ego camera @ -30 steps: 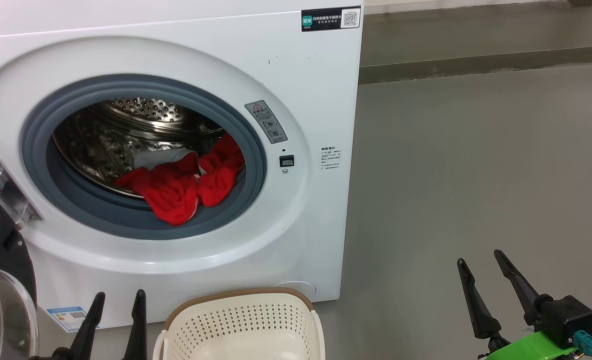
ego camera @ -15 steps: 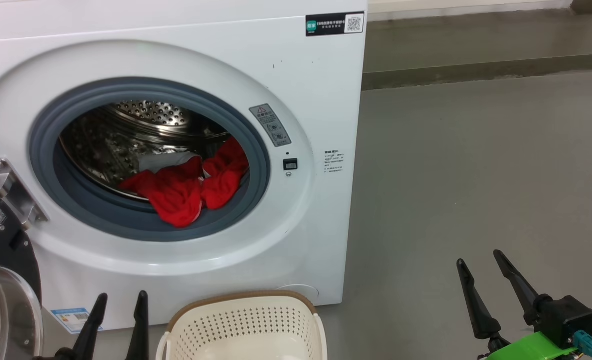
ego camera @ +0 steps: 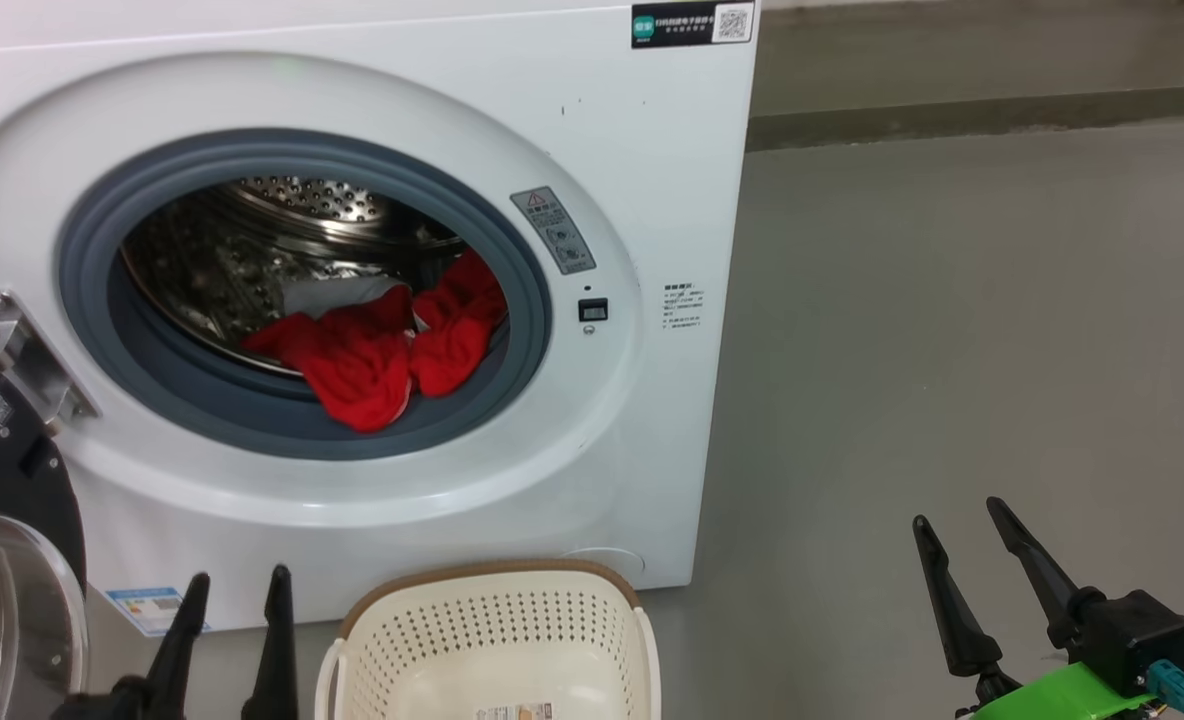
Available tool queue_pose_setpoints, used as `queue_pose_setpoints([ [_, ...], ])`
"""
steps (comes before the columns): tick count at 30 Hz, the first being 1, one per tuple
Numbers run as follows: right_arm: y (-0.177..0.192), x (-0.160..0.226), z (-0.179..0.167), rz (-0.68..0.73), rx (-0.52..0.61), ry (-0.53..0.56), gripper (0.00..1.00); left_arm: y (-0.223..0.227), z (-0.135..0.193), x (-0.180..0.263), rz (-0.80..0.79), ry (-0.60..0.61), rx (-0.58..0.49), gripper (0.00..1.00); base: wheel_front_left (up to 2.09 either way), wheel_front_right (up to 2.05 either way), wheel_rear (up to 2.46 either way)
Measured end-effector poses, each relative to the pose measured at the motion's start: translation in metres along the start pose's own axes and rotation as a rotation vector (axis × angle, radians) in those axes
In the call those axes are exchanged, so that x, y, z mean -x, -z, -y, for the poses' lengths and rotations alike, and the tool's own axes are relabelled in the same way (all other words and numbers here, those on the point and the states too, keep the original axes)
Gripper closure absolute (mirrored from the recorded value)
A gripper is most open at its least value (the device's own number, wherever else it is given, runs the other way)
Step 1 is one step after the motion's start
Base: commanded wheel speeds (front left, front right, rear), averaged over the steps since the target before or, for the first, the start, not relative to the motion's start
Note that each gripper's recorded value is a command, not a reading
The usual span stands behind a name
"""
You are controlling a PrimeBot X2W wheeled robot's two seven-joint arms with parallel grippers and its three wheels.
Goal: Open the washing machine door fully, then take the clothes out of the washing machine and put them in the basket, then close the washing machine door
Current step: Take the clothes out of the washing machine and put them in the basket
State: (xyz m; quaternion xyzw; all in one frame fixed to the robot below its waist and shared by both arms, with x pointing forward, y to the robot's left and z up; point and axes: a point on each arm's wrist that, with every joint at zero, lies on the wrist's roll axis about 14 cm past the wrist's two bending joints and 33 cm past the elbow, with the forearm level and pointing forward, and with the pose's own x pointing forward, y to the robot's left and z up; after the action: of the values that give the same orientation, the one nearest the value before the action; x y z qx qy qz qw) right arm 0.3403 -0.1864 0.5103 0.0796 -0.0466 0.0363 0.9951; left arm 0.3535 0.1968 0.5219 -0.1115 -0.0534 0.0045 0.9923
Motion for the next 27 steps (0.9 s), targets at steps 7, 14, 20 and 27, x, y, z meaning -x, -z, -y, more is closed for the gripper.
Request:
queue_pose_setpoints([
  [7, 0.009, -0.008, -0.001, -0.028, -0.011, -0.002, 0.00, 0.000, 0.006, -0.023, 0.002, -0.005, -0.020, 0.00, 0.00, 0.00, 0.00],
  [14, 0.012, -0.028, -0.002, -0.028, -0.049, 0.000, 0.00, 0.000, 0.008, -0.052, 0.014, -0.013, -0.053, 0.00, 0.00, 0.00, 0.00],
  [20, 0.015, -0.049, -0.002, -0.026, -0.053, -0.008, 0.00, 0.001, 0.018, -0.088, 0.029, -0.001, -0.049, 0.00, 0.00, 0.00, 0.00],
  [27, 0.031, -0.078, 0.000, -0.055, -0.041, -0.025, 0.00, 0.013, 0.031, -0.147, 0.025, 0.047, -0.066, 0.00, 0.00, 0.00, 0.00],
])
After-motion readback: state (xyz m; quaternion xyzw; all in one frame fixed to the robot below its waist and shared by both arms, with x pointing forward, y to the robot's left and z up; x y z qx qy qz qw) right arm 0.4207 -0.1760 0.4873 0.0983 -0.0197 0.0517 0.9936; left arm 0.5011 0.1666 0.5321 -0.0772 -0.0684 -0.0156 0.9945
